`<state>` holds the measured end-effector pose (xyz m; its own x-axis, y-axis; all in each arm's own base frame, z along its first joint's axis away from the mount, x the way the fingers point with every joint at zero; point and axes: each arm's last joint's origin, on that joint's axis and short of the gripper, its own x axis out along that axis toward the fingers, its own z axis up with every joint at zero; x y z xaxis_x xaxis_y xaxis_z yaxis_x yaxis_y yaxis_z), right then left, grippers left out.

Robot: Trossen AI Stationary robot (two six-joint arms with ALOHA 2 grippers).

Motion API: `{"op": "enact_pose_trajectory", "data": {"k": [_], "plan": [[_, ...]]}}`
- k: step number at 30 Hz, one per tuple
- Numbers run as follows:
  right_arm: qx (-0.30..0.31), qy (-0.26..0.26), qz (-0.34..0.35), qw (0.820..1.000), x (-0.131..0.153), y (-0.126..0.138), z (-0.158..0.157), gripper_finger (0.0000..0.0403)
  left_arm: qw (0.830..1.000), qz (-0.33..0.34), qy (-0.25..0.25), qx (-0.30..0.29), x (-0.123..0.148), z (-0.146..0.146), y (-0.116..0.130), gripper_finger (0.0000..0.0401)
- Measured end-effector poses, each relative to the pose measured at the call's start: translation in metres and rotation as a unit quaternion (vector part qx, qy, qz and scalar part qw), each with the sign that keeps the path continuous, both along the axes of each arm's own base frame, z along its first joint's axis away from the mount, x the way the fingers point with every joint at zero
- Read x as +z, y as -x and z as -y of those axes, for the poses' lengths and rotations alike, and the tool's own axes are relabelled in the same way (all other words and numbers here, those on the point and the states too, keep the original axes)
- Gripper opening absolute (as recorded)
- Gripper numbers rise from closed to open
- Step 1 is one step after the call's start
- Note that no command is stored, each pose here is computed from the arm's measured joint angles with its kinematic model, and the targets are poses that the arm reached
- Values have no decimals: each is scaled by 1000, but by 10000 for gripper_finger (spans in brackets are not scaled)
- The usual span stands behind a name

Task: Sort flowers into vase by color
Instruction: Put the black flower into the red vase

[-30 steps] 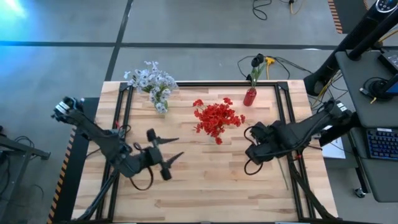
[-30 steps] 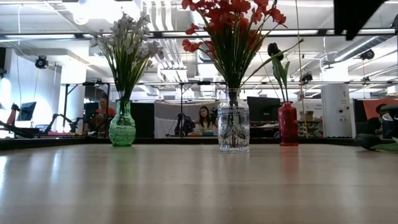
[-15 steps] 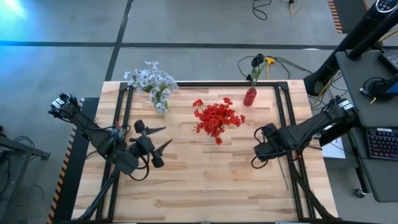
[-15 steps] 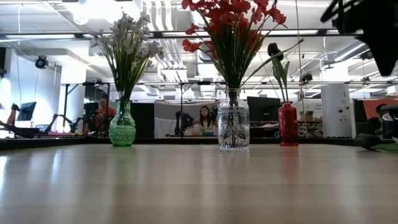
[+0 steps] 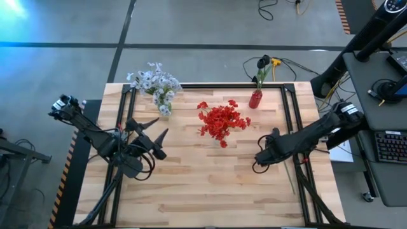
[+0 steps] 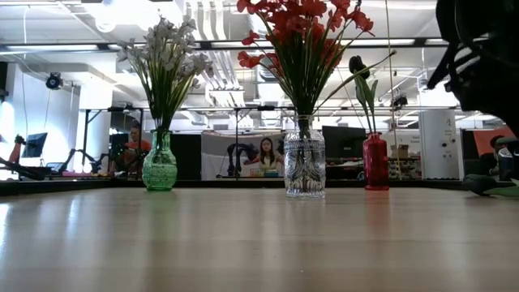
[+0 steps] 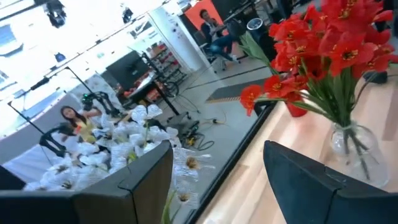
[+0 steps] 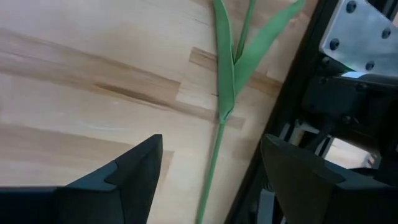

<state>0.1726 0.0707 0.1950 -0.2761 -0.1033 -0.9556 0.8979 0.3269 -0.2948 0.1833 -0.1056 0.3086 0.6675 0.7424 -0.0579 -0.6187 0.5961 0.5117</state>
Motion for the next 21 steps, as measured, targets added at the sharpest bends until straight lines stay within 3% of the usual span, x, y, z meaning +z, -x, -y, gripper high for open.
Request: {"op": "enact_pose_trajectory", "data": {"k": [12, 21], "plan": [[-19, 4, -27, 999, -26, 1, 20, 235, 1000, -13, -14, 2, 0, 0, 0, 233], [7, -3, -45, 999, -41, 1, 38, 231, 1000, -8, -9, 2, 0, 0, 0, 233]]}}
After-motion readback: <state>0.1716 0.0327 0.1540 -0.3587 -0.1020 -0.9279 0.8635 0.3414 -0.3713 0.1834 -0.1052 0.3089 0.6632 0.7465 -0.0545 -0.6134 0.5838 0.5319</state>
